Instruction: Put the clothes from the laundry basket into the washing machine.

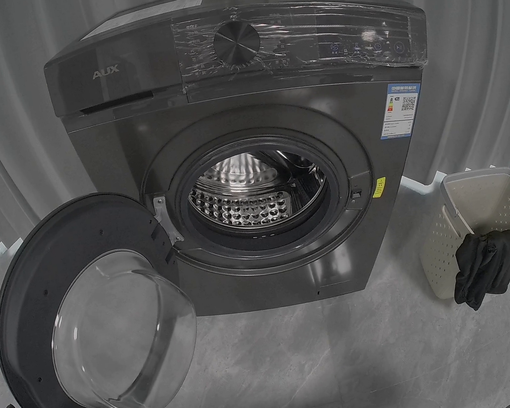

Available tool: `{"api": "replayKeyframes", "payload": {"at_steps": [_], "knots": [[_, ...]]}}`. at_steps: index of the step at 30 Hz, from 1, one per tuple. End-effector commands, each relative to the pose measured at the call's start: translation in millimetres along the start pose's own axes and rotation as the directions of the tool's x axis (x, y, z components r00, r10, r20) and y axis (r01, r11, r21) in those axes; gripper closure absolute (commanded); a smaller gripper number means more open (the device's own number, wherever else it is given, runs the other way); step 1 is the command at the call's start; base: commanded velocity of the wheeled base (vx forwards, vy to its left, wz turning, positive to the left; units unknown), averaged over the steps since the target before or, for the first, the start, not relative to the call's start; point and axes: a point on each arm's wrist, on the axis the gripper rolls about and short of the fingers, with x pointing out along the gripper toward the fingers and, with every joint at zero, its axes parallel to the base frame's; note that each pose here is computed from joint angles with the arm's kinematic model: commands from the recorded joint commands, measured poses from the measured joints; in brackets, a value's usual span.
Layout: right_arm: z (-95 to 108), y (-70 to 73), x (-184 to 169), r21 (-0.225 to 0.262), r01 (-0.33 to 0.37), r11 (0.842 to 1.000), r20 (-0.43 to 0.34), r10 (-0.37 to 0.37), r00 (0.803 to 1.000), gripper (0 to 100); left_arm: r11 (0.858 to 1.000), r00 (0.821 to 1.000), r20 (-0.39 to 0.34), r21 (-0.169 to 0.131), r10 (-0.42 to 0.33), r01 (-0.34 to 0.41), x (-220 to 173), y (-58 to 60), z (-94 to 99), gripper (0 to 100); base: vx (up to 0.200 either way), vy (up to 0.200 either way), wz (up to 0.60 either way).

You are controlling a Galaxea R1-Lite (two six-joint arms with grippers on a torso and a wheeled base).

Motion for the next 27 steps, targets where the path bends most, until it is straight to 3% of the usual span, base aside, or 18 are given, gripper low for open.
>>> {"api": "replayKeyframes", "payload": {"at_steps": [1, 4, 27], "knots": [[-5.1, 0.0, 0.4, 0.0, -0.001, 1.0, -0.006, 0.001, 1.0, 0, 1.0, 1.0, 0.0, 0.0, 0.002, -0.002, -0.1, -0.1, -4.9, 0, 0.0, 0.0, 0.0], [-5.1, 0.0, 0.4, 0.0, -0.001, 1.0, -0.006, 0.001, 1.0, 0, 1.0, 1.0, 0.0, -0.001, 0.002, -0.002, -0.1, -0.1, -4.9, 0, 0.0, 0.0, 0.0], [-5.1, 0.0, 0.4, 0.0, -0.001, 1.0, -0.006, 0.001, 1.0, 0, 1.0, 1.0, 0.0, -0.001, 0.002, -0.002, -0.1, -0.1, -4.9, 0, 0.0, -0.2, 0.0]]}}
